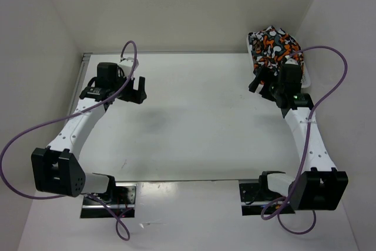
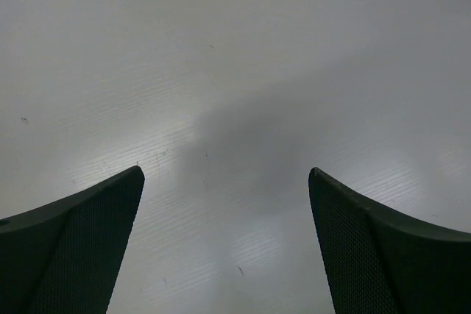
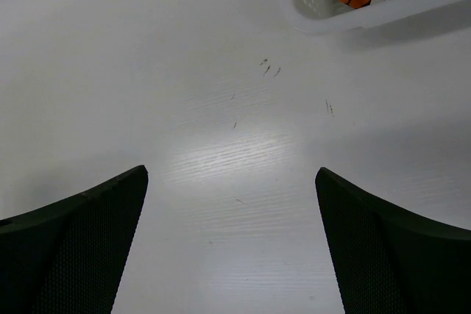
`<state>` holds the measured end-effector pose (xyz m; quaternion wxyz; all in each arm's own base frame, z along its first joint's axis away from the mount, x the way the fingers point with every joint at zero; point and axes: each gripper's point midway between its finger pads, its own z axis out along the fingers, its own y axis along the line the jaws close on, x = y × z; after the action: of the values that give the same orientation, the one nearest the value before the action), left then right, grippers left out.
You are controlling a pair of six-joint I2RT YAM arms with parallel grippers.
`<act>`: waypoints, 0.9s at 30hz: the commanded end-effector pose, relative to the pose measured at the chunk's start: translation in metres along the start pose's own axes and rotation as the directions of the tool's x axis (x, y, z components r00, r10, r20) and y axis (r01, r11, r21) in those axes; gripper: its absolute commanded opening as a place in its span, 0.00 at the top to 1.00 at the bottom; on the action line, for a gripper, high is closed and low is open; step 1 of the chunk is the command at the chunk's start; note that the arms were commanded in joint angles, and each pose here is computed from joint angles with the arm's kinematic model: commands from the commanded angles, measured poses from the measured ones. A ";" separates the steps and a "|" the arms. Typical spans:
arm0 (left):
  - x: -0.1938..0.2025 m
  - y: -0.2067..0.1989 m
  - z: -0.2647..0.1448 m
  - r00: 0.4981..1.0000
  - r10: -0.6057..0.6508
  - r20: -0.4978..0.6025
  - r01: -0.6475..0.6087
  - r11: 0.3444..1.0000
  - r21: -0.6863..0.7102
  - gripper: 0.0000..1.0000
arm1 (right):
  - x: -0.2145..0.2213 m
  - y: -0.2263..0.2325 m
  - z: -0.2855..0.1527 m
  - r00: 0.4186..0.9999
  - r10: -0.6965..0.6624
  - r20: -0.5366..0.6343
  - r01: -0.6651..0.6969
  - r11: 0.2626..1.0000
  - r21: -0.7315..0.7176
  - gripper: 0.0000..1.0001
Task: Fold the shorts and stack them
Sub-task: Grab the shorts from the pile
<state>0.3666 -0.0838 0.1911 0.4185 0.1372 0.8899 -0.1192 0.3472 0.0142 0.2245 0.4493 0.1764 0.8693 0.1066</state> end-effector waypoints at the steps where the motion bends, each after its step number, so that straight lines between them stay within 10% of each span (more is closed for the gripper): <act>1: -0.009 -0.004 0.001 1.000 0.010 0.019 -0.010 1.000 0.023 0.01 | -0.019 0.011 -0.009 0.998 -0.021 0.063 0.023 0.999 -0.034 0.00; 10: -0.003 -0.009 0.005 1.000 0.003 -0.005 -0.003 0.999 0.054 0.01 | -0.037 0.011 -0.021 0.975 -0.110 0.191 0.057 0.963 0.264 0.00; 16: -0.006 -0.005 0.004 1.000 0.005 0.002 -0.006 0.999 0.032 0.01 | -0.042 0.051 -0.044 0.960 -0.038 0.279 0.043 0.999 -0.014 0.00; 27: 0.000 -0.004 0.008 1.000 0.001 -0.016 -0.001 0.999 0.034 0.01 | -0.098 -0.037 0.075 0.960 0.254 0.120 -0.263 0.963 0.064 0.06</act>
<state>0.3653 -0.0874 0.1808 0.4010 0.1402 0.8960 -0.1295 0.4176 -0.0561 0.2307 0.4651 0.3037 0.8292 0.0627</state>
